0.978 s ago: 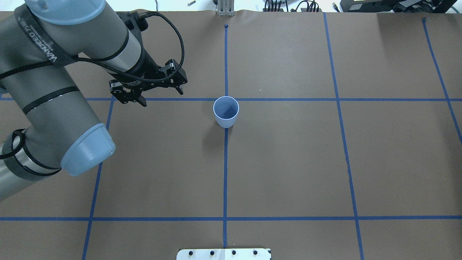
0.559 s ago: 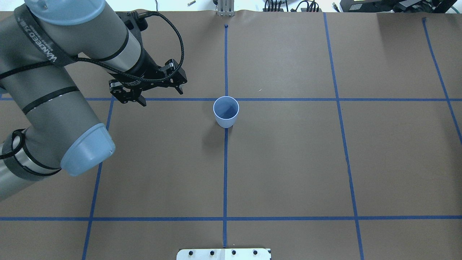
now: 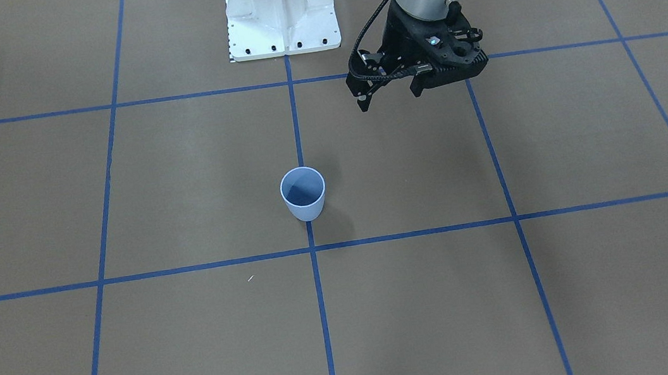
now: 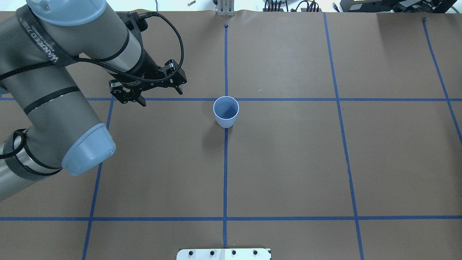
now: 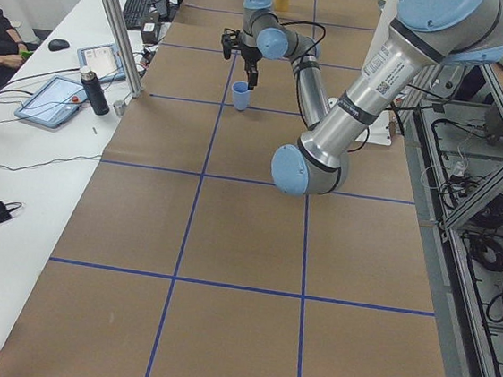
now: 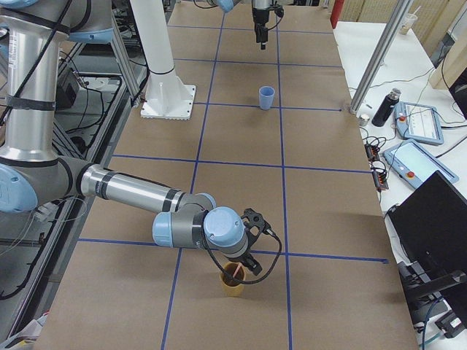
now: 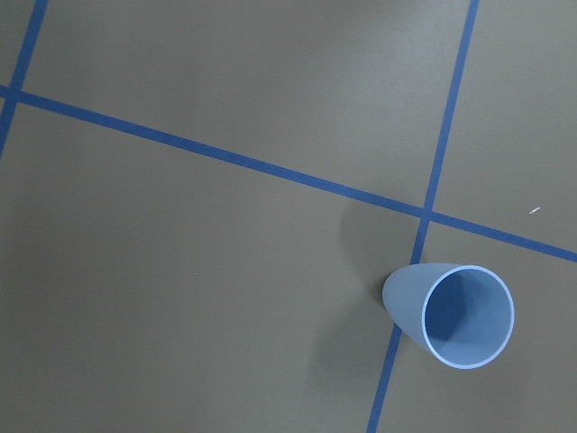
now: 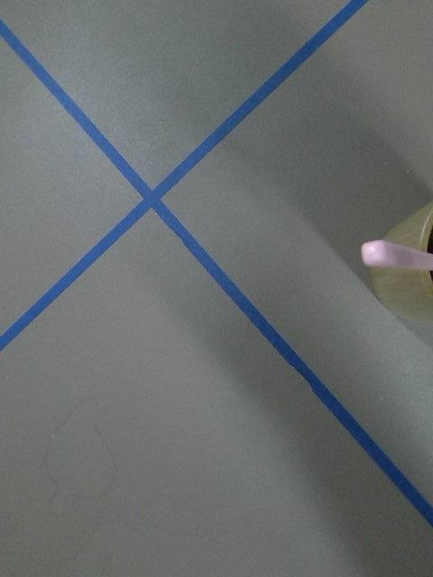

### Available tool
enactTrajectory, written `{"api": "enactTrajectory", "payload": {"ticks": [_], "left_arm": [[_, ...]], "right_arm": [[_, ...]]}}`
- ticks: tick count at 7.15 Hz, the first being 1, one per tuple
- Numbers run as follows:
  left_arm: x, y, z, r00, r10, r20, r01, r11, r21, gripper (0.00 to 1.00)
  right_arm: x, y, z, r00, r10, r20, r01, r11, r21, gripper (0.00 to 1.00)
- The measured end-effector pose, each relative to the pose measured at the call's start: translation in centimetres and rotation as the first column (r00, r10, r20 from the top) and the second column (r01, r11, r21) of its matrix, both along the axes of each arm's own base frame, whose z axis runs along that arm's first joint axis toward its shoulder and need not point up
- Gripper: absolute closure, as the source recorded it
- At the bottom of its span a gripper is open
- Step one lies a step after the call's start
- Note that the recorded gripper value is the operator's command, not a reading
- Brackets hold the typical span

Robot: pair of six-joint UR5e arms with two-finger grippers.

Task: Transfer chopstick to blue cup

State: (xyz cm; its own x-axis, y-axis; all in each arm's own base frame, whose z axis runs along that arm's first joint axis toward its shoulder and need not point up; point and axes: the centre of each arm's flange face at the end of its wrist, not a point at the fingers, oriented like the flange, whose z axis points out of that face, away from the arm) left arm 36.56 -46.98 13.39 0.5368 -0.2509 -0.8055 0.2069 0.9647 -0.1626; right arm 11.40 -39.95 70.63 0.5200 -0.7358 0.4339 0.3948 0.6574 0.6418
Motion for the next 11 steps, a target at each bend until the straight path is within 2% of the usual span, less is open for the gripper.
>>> {"api": "enactTrajectory", "payload": {"ticks": [6, 8, 11], "left_arm": [[0.3, 0.0, 0.1, 1.000, 0.003, 0.002, -0.003, 1.000, -0.002, 0.02], [0.3, 0.0, 0.1, 1.000, 0.004, 0.003, -0.004, 1.000, -0.003, 0.02], [0.4, 0.0, 0.4, 1.000, 0.004, 0.007, -0.004, 1.000, -0.006, 0.02]], "right_arm": [[0.0, 0.0, 1.2, 1.000, -0.002, -0.002, 0.002, 0.999, 0.042, 0.00], [-0.1, 0.1, 1.7, 1.000, -0.002, -0.001, 0.002, 0.999, 0.041, 0.06], [-0.1, -0.2, 1.4, 1.000, -0.003, 0.007, 0.003, 0.999, 0.046, 0.07]]}}
